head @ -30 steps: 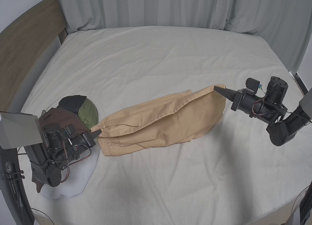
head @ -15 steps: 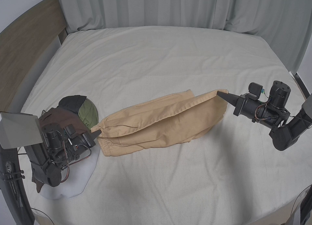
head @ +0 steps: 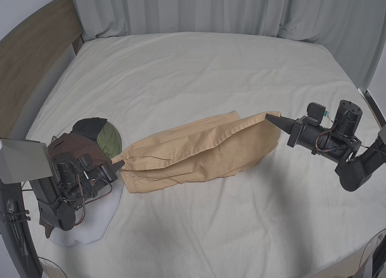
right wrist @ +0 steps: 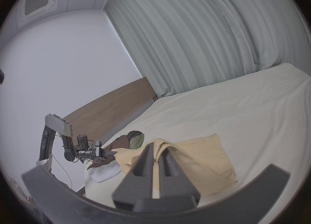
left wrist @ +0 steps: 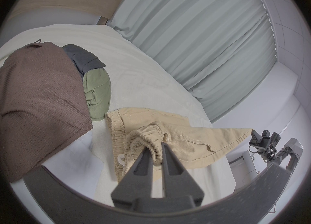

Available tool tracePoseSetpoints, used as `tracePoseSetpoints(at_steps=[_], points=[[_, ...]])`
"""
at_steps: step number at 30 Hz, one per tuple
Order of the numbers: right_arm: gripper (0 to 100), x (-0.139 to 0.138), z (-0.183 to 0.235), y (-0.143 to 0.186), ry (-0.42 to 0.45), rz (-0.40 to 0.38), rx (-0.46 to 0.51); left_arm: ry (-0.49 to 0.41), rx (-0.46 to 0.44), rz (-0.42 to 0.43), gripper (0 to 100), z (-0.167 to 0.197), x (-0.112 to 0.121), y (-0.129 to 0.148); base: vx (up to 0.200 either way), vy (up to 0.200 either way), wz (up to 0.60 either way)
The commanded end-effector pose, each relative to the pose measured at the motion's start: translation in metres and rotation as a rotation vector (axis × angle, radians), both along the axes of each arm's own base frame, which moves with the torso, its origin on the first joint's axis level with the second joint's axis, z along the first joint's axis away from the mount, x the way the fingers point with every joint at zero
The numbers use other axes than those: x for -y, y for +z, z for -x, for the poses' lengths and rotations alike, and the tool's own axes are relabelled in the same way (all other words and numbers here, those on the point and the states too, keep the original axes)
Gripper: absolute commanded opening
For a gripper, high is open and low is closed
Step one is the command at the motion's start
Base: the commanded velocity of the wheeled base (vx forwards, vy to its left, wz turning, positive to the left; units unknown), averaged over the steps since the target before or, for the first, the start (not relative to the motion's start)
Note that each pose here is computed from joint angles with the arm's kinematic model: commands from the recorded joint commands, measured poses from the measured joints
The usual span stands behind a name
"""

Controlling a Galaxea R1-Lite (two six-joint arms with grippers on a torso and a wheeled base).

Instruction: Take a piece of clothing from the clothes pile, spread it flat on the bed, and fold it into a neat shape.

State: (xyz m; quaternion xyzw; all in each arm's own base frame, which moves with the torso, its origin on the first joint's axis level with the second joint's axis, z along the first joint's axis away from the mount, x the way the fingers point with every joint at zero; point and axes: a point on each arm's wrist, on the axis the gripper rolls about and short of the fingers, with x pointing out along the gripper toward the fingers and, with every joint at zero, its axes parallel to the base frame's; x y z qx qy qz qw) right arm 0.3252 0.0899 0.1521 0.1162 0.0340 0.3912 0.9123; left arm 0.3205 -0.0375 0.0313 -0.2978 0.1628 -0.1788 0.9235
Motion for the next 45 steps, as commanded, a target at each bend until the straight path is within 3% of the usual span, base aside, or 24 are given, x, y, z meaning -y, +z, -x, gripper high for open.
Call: tracePoseSetpoints(at_steps=[1,13,23,33,45], points=[[0,0.002,0.004,-0.002,-0.003,0.006,-0.007,0.0,0.001,0.001,0,0.0,0.0,0.0,0.0,0.0,0.0],[0,0.013,0.006,-0.012,-0.066,0.016,-0.043,0.0,0.002,0.001,0,0.0,0.0,0.001,0.0,0.0,0.0],[0,0.008,0.021,0.003,-0.049,0.005,-0.009,0.0,0.003,-0.001,0,0.0,0.0,0.001,0.0,0.0,0.0],[0,0.009,0.038,-0.01,-0.061,0.021,-0.063,0.0,0.003,-0.001,0,0.0,0.0,0.001,0.0,0.0,0.0],[0,0.008,0.003,-0.018,-0.111,0.009,-0.064,0.0,0.012,0.002,0,0.0,0.0,0.003,0.0,0.0,0.0]])
